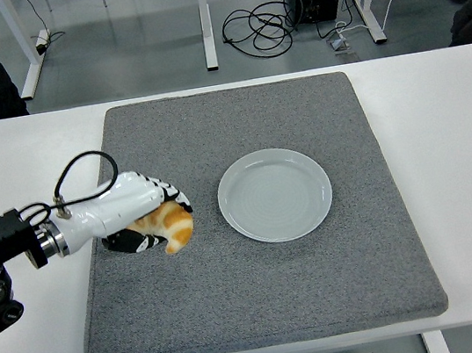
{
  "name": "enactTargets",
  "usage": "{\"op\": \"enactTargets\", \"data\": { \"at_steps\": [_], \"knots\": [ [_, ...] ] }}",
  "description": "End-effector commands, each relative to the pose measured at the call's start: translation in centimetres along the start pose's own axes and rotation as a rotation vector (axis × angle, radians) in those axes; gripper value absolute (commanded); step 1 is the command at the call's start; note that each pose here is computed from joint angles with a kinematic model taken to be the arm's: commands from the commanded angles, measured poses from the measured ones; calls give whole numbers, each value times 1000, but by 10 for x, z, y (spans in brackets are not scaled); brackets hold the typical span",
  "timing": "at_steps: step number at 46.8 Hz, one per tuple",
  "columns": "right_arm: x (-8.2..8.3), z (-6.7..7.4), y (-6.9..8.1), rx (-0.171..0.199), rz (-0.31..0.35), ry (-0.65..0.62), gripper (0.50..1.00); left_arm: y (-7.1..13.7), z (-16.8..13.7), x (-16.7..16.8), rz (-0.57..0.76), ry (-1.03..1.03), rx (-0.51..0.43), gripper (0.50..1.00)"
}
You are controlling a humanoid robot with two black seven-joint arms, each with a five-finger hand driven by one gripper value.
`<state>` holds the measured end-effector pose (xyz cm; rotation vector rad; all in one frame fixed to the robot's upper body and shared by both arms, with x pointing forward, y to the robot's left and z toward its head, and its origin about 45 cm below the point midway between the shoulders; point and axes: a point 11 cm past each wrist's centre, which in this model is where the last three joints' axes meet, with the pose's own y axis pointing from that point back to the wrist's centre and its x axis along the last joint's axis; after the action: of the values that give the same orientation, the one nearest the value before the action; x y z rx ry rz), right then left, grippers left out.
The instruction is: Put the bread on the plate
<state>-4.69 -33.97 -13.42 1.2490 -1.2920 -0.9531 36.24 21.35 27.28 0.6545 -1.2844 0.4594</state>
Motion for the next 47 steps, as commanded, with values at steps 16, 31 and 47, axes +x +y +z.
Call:
{"op": "enactTargets", "data": {
  "at_steps": [16,31,47],
  "knots": [
    [0,0,0,0,0,0,1000,-15,-3,141,153,-122,-36,500],
    [0,0,0,0,0,0,1000,-16,0,160,167,-125,-43,500],
    [0,0,0,0,0,1,1000,-20,-7,155,158,-113,-25,500]
  ]
}}
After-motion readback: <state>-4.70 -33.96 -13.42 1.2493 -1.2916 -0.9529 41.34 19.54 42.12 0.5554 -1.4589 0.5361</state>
